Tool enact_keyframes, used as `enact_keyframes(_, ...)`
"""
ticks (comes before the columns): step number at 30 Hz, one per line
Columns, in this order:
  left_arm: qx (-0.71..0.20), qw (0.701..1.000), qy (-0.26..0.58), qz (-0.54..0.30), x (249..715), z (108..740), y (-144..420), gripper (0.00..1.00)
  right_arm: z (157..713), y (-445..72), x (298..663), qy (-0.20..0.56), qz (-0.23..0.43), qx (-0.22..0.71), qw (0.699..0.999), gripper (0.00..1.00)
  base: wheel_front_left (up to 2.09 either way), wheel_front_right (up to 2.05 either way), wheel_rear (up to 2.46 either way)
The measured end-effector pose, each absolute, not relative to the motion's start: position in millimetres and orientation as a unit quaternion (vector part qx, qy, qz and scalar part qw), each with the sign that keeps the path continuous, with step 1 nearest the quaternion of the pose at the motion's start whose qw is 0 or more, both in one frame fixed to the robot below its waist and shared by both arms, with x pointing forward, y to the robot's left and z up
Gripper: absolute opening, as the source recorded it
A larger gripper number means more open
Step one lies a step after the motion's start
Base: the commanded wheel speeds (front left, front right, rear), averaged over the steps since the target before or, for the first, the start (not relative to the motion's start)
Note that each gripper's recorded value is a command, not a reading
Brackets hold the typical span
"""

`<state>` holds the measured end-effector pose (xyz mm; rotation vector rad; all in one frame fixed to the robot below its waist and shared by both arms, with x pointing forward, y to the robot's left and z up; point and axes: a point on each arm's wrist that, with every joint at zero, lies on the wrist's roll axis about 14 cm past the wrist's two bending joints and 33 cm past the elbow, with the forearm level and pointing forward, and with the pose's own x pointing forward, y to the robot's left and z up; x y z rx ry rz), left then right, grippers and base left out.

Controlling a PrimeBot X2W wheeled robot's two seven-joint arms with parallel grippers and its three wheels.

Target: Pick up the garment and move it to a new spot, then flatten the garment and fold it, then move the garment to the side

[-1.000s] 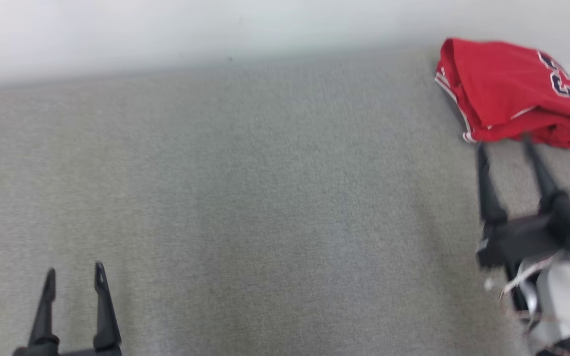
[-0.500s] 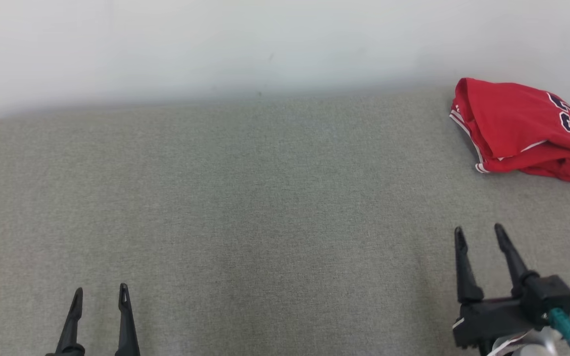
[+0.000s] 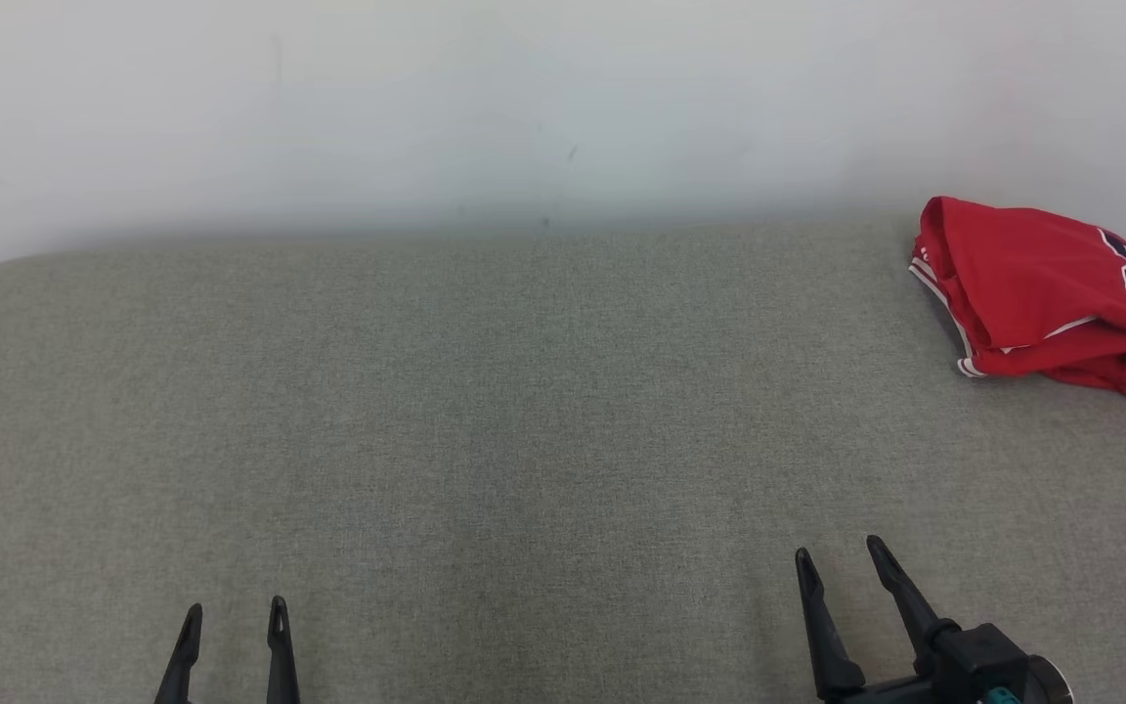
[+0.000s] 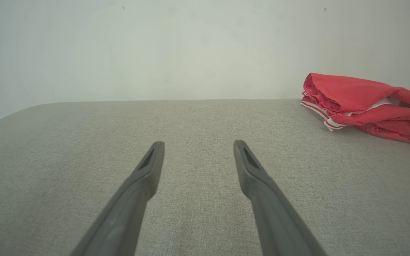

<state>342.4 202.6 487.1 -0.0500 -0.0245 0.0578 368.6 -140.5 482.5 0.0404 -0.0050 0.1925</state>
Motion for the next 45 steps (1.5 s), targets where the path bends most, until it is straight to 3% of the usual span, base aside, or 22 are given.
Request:
enact_keyframes(10,-0.025,0.999,0.002,0.030,336,478,201,1.00,477,-120,360,0.007,0.125,0.020,0.992,1.00,0.00,0.00,0.00)
enact_keyframes(38,-0.030,0.999,0.018,0.030,335,468,200,1.00,478,-139,363,0.005,0.096,0.021,0.995,1.00,0.00,0.00,0.00)
enact_keyframes(39,-0.030,0.999,0.022,0.030,335,465,200,0.00,475,-139,362,0.009,0.096,0.021,0.995,0.00,0.00,0.00,0.00)
enact_keyframes(45,-0.045,0.997,0.052,0.034,331,449,200,0.00,457,-141,355,0.040,0.090,0.034,0.995,0.00,0.00,0.00,0.00)
